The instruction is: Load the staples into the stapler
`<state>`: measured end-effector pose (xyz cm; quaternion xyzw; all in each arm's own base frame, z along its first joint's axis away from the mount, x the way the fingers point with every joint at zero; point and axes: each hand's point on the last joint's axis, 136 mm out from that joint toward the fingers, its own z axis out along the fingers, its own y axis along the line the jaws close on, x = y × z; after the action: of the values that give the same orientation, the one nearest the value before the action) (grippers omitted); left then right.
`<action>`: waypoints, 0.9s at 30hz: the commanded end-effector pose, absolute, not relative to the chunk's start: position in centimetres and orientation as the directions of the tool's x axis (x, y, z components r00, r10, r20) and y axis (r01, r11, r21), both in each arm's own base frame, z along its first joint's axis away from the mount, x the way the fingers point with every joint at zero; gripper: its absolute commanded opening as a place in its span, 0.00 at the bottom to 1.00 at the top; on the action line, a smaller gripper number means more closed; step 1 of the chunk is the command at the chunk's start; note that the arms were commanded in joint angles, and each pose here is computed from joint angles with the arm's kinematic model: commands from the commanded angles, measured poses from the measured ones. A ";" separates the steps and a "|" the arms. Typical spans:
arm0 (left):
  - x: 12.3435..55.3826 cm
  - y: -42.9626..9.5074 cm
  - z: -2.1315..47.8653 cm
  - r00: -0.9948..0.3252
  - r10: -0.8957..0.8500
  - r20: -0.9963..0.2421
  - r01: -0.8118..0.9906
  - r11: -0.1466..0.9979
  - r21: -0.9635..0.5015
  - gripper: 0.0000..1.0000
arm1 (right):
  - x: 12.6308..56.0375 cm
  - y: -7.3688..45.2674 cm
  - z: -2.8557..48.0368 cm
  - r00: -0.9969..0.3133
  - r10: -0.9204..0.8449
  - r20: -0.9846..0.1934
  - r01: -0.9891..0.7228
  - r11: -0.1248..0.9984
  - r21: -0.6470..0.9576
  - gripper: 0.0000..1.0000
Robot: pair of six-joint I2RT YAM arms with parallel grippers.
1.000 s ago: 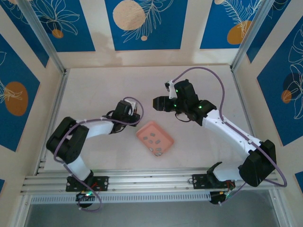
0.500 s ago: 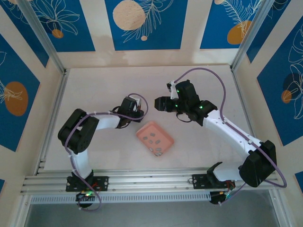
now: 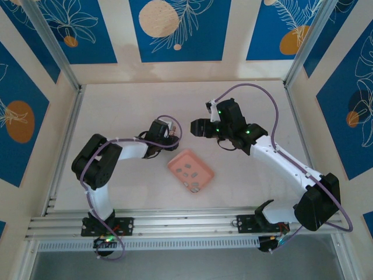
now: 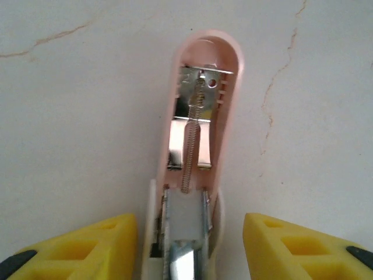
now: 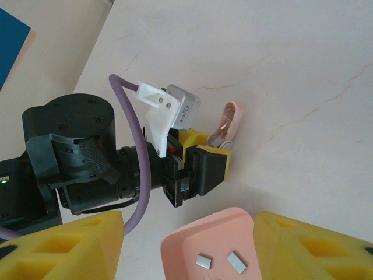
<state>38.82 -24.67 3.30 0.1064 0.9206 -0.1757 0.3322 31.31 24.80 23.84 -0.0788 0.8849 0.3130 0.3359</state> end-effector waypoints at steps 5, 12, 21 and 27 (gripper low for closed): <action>39.7 -24.3 8.2 -0.700 0.028 -0.713 0.305 0.915 -0.264 0.53 | 31.1 23.8 24.3 -0.790 0.094 -0.605 -0.315 0.784 0.534 0.62; 39.0 -24.7 8.4 -0.725 0.002 -0.689 0.304 0.899 -0.317 0.46 | 31.2 23.4 24.3 -0.803 0.104 -0.587 -0.304 0.775 0.554 0.62; 38.3 -24.4 5.7 -0.793 -0.027 -0.609 0.249 0.898 -0.364 0.51 | 31.2 23.9 23.7 -0.822 0.098 -0.560 -0.298 0.765 0.571 0.62; 38.3 -24.3 4.4 -0.812 -0.016 -0.583 0.236 0.905 -0.353 0.53 | 31.4 24.2 23.6 -0.826 0.094 -0.555 -0.300 0.761 0.575 0.62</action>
<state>38.30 -24.44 5.14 0.0678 0.9224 -0.2071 0.3188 31.32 23.70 22.71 -0.0576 0.8962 0.3267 0.2947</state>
